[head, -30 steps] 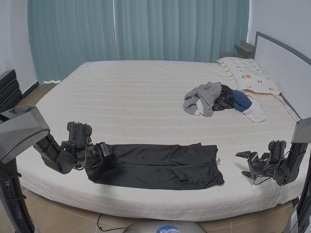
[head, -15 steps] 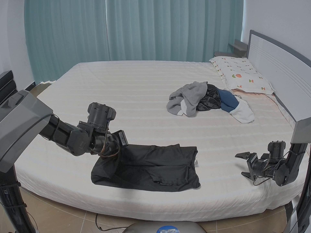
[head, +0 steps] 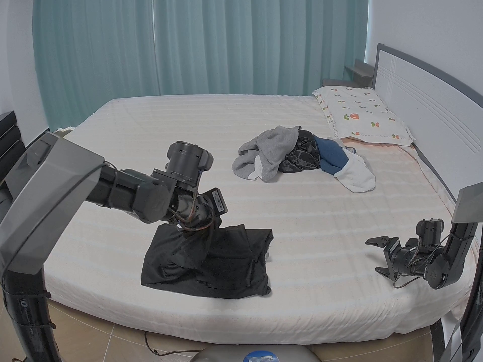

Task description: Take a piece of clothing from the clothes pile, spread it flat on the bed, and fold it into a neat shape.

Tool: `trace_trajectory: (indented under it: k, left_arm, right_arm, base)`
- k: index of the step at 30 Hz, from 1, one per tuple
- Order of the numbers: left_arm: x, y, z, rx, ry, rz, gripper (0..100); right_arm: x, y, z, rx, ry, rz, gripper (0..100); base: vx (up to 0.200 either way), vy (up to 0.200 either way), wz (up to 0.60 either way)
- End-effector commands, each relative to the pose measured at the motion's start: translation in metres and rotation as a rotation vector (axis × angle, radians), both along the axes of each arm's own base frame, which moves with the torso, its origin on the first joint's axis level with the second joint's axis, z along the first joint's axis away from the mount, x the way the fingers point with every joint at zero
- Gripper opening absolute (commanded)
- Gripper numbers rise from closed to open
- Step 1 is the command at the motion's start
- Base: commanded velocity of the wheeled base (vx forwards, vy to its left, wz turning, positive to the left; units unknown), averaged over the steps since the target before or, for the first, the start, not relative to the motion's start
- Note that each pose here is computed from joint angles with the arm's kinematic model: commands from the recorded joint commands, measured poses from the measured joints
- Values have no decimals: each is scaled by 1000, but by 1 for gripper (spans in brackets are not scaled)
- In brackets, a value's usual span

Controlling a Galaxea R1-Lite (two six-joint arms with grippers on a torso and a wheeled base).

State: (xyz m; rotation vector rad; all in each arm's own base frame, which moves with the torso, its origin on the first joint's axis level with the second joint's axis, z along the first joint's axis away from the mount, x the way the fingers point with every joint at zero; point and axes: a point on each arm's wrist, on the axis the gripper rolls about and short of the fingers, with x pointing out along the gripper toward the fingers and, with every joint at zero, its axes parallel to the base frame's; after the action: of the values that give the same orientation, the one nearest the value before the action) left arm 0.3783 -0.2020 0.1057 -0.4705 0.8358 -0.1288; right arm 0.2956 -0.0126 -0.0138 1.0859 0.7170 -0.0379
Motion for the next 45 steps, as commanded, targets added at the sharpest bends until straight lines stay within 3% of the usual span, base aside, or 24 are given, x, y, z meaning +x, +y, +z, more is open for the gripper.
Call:
trace_trajectory:
  k: [1, 10, 11, 23, 28, 29, 30, 33, 35, 39, 45]
  left_arm:
    - [6, -17, -20, 14, 30, -23, 0]
    - [7, -32, -27, -13, 59, -14, 0]
    - [7, -34, -27, -14, 60, -16, 100]
    - [-3, -41, -20, -24, 61, -26, 100]
    - [-9, -22, 4, -60, 50, 49, 100]
    - [-13, -3, 6, -59, 66, 85, 100]
    - [-14, 0, 6, -60, 72, 91, 100]
    - [-20, 15, -1, -53, 106, 108, 100]
    - [-27, 29, -7, -92, 150, 116, 100]
    - [-39, 38, -14, -173, 190, 136, 100]
    - [-54, 54, -42, -219, 233, 165, 100]
  right_arm:
    - [0, 2, -1, -1, 2, 4, 100]
    - [0, 2, -2, -2, 5, 3, 100]
    - [0, 2, -2, -2, 5, 3, 100]
    - [0, 2, -2, -2, 7, 3, 100]
    - [0, 2, -2, -1, 8, 3, 100]
    - [0, 2, -2, -2, 7, 3, 100]
    - [0, 2, -2, -2, 7, 3, 100]
    - [0, 2, -2, -2, 7, 3, 100]
    - [0, 2, -2, -1, 8, 3, 100]
    - [0, 2, -2, -2, 7, 3, 100]
    - [0, 2, -3, -4, 11, 5, 100]
  base:
    - [0, 0, 0]
    - [0, 0, 0]
    - [0, 0, 0]
    - [0, 0, 0]
    - [0, 0, 0]
    - [0, 0, 0]
    - [0, 0, 0]
    - [0, 0, 0]
    - [0, 0, 0]
    - [0, 0, 0]
    - [-167, 0, 0]
